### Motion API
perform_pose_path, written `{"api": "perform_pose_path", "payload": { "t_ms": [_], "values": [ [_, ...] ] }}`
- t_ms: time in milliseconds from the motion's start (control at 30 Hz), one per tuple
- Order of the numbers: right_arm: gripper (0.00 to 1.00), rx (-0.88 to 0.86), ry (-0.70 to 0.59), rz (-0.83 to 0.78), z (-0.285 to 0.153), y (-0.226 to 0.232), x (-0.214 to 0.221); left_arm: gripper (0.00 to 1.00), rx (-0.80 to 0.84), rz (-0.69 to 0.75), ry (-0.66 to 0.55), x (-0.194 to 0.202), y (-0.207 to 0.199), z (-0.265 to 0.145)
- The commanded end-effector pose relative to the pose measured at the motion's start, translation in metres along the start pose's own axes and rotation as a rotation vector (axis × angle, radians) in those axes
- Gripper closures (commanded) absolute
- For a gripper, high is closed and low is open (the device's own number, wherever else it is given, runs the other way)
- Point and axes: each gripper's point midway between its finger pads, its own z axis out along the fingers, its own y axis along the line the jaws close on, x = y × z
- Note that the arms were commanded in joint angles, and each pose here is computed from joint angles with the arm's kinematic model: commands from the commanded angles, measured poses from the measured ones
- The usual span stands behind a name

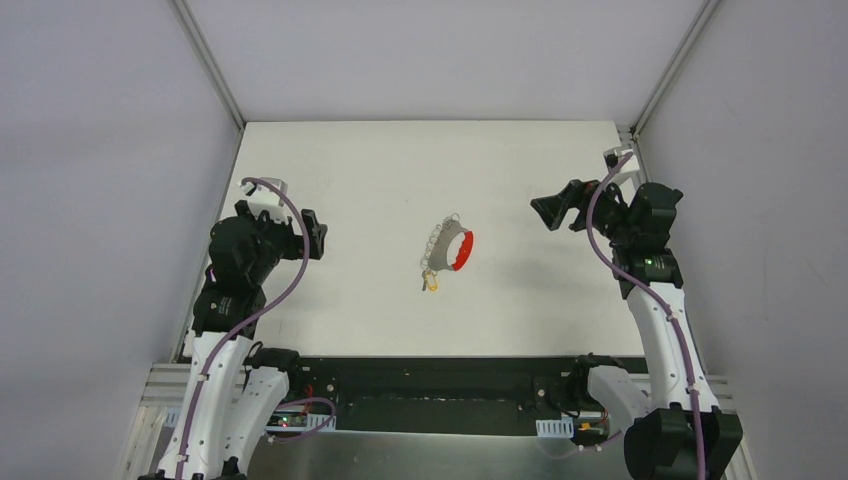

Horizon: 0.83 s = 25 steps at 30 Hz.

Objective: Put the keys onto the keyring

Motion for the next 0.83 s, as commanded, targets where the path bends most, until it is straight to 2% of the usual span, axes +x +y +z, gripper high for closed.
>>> {"api": "perform_pose_path", "payload": {
  "t_ms": [0, 800],
  "values": [
    [0.02, 0.009, -0.021, -0.016, -0.005, -0.002, -0.006, 0.01, -0.003, 0.004, -0.016, -0.004, 0.002, 0.002],
    [0.02, -0.001, 0.001, -0.003, -0.002, -0.007, 0.001, 0.01, 0.004, -0.012, 0.067, 0.015, 0.004, 0.012]
  ]
}}
